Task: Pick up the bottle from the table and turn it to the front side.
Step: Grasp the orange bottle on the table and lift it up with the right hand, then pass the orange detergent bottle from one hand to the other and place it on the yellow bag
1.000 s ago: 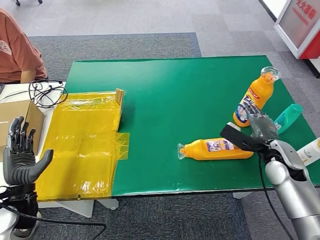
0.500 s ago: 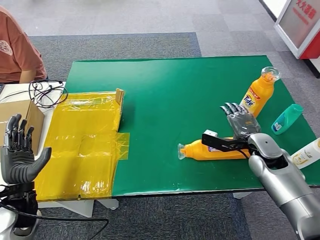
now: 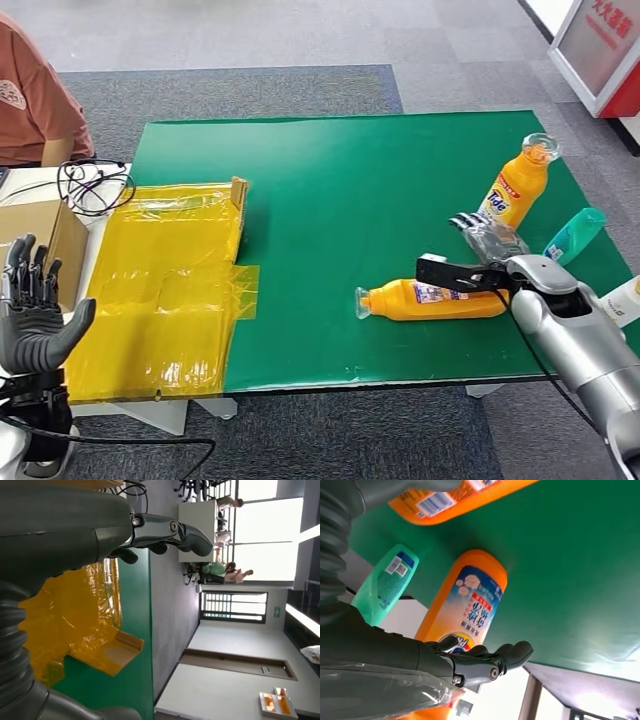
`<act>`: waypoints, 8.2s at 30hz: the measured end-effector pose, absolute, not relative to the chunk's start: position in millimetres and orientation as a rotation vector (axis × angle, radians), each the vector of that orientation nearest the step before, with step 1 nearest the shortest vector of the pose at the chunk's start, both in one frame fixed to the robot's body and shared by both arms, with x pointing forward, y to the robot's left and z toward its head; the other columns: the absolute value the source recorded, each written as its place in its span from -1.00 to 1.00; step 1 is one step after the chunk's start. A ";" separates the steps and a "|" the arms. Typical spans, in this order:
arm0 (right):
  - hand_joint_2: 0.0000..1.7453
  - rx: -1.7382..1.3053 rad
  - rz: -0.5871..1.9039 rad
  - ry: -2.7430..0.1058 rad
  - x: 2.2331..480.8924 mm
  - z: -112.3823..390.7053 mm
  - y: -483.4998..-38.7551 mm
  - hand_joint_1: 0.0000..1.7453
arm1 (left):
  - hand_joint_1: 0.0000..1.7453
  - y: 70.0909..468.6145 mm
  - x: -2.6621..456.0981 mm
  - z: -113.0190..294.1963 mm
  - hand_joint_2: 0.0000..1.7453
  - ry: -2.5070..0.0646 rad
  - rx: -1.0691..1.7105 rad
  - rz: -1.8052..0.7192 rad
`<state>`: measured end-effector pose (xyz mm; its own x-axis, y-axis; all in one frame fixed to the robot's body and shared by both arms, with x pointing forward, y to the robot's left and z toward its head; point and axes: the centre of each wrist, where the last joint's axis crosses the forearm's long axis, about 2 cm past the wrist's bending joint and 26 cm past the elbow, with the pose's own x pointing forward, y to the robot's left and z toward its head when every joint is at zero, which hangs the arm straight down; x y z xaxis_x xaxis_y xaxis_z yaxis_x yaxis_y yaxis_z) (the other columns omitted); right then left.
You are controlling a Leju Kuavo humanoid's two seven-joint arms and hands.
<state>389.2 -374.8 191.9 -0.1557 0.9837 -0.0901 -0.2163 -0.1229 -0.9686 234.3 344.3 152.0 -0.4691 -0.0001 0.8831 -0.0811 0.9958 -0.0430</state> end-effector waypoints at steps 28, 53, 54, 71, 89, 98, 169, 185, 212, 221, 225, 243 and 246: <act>1.00 -1.005 1.548 -1.049 375.5 258.0 -408.9 -1.00 | -1.00 355.9 212.5 144.4 1.00 -2.049 0.101 0.155; 1.00 -0.974 1.626 -1.185 317.6 181.2 -361.0 -1.00 | -1.00 353.6 209.8 146.2 1.00 -2.040 0.114 0.184; 1.00 -0.970 1.626 -1.187 317.2 180.3 -359.8 -1.00 | -1.00 353.5 209.9 146.3 1.00 -2.039 0.113 0.184; 1.00 -0.947 1.587 -1.135 334.1 170.7 -357.3 -1.00 | -1.00 345.6 212.7 152.3 1.00 -2.064 0.074 0.179; 1.00 -0.949 1.523 -1.019 342.9 147.4 -368.6 -1.00 | -1.00 337.5 214.5 162.4 1.00 -2.110 0.029 0.154; 1.00 -0.995 1.498 -0.965 347.3 140.3 -379.5 -1.00 | -1.00 335.9 212.6 163.5 1.00 -2.124 0.014 0.151; 1.00 -0.127 0.345 -1.898 319.7 175.1 -343.7 1.00 | -1.00 323.7 217.3 172.6 1.00 -2.194 0.042 0.097; 1.00 0.084 0.414 -2.012 344.0 204.0 -277.5 1.00 | -1.00 313.9 286.2 170.5 1.00 -2.149 -0.044 -0.007; 1.00 0.273 0.550 -1.895 353.5 182.7 -215.7 1.00 | -1.00 276.4 357.1 191.2 1.00 -1.998 -0.087 -0.485; 1.00 0.257 0.594 -1.851 352.3 171.2 -208.2 1.00 | -1.00 262.8 373.2 221.0 1.00 -1.957 -0.165 -0.685; 1.00 0.253 0.607 -1.839 352.0 168.2 -205.3 1.00 | -1.00 257.4 378.4 231.7 1.00 -1.945 -0.163 -0.727; 1.00 0.247 0.667 -1.847 355.5 173.1 -175.7 1.00 | -1.00 208.1 393.1 269.6 1.00 -1.926 -0.320 -0.766; 1.00 0.232 0.660 -1.856 356.5 174.2 -174.4 1.00 | -1.00 202.2 391.7 269.5 1.00 -1.912 -0.348 -0.743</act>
